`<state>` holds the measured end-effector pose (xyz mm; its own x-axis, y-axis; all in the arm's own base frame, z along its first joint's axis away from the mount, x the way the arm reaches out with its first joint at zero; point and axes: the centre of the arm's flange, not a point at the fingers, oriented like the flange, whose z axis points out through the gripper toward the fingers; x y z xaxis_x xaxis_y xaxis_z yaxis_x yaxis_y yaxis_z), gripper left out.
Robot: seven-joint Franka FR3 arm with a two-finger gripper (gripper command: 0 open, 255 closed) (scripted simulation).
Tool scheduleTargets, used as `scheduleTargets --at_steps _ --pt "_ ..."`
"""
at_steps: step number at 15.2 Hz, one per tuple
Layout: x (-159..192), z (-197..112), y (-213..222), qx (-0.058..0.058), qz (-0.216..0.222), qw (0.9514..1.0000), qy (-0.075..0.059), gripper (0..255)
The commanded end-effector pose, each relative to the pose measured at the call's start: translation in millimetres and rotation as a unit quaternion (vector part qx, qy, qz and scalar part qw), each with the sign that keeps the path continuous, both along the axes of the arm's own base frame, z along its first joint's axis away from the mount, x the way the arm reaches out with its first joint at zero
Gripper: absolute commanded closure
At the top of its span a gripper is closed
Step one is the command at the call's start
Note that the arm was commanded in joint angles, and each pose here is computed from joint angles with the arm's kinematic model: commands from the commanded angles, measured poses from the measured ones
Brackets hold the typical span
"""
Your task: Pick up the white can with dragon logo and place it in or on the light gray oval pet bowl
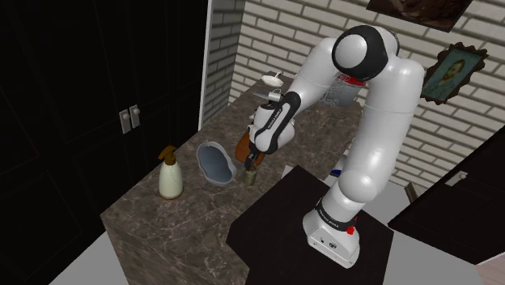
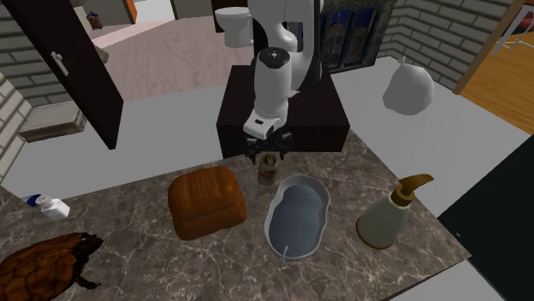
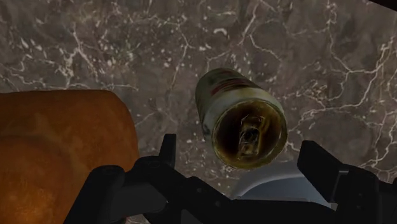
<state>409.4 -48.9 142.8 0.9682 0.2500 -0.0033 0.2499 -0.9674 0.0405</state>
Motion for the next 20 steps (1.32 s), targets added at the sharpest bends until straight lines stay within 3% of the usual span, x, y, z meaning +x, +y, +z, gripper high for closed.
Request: scheduleTargets --at_steps 1,4,12,13,20 --pt "0 -11 -2 0.000 0.000 1.0000 0.000 0" --pt "0 -30 -3 0.000 0.000 1.0000 0.000 0" --pt "0 -30 -3 0.000 0.000 1.0000 0.000 0" --pt "0 -30 -3 0.000 0.000 1.0000 0.000 255" --pt "0 -30 -3 0.000 0.000 1.0000 0.000 255"
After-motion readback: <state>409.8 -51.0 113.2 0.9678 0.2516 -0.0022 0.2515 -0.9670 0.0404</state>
